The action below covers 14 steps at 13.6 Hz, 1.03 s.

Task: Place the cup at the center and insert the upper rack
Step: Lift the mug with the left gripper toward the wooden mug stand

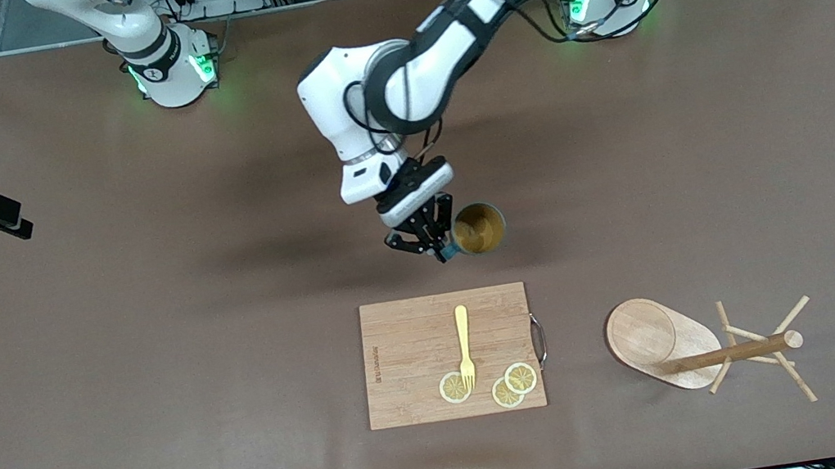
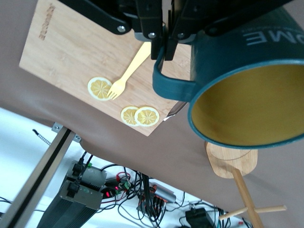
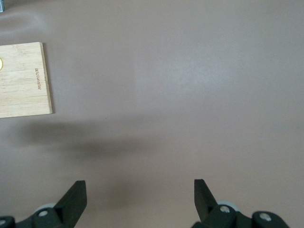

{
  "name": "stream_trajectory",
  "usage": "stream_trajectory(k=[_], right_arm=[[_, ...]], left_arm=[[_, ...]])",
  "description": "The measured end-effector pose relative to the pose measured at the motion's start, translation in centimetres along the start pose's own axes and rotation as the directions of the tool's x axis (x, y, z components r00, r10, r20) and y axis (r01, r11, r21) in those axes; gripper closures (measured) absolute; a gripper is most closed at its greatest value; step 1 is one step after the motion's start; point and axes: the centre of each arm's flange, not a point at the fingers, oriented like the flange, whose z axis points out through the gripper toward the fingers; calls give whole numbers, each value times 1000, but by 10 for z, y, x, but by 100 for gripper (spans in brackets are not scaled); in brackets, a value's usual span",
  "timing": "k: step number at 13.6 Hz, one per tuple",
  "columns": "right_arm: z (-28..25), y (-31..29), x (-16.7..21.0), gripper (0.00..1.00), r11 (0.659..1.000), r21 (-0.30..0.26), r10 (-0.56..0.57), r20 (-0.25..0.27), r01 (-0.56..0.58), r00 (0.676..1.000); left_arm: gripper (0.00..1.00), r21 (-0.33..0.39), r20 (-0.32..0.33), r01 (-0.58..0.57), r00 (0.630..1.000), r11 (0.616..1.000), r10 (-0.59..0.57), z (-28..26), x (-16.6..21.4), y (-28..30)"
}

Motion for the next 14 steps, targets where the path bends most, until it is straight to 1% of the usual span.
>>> stream_trajectory(k=[1, 3, 5, 7, 9, 12, 14], right_arm=[[0, 0, 0, 0, 1000, 0, 0, 0, 0, 1000], [0, 0, 0, 0, 1000, 0, 0, 0, 0, 1000], [0, 0, 0, 0, 1000, 0, 0, 0, 0, 1000], [0, 0, 0, 0, 1000, 0, 1, 0, -1, 1000], [0, 0, 0, 0, 1000, 0, 1, 0, -1, 1000], [0, 0, 0, 0, 1000, 0, 0, 1, 0, 1000], [0, 0, 0, 0, 1000, 0, 1, 1, -1, 1000]], left_arm=[[95, -2, 48, 35, 998, 999, -35, -3, 20, -1], [95, 3, 159, 98, 982, 995, -97, -14, 59, -6], [95, 10, 239, 146, 960, 989, -145, -23, 89, -12], [95, 7, 309, 216, 928, 976, -208, -25, 115, -16], [95, 4, 380, 278, 888, 961, -258, -19, 143, -21], [95, 3, 455, 351, 833, 936, -314, -6, 188, -33], [95, 6, 489, 375, 808, 927, -330, 1, 213, -43]])
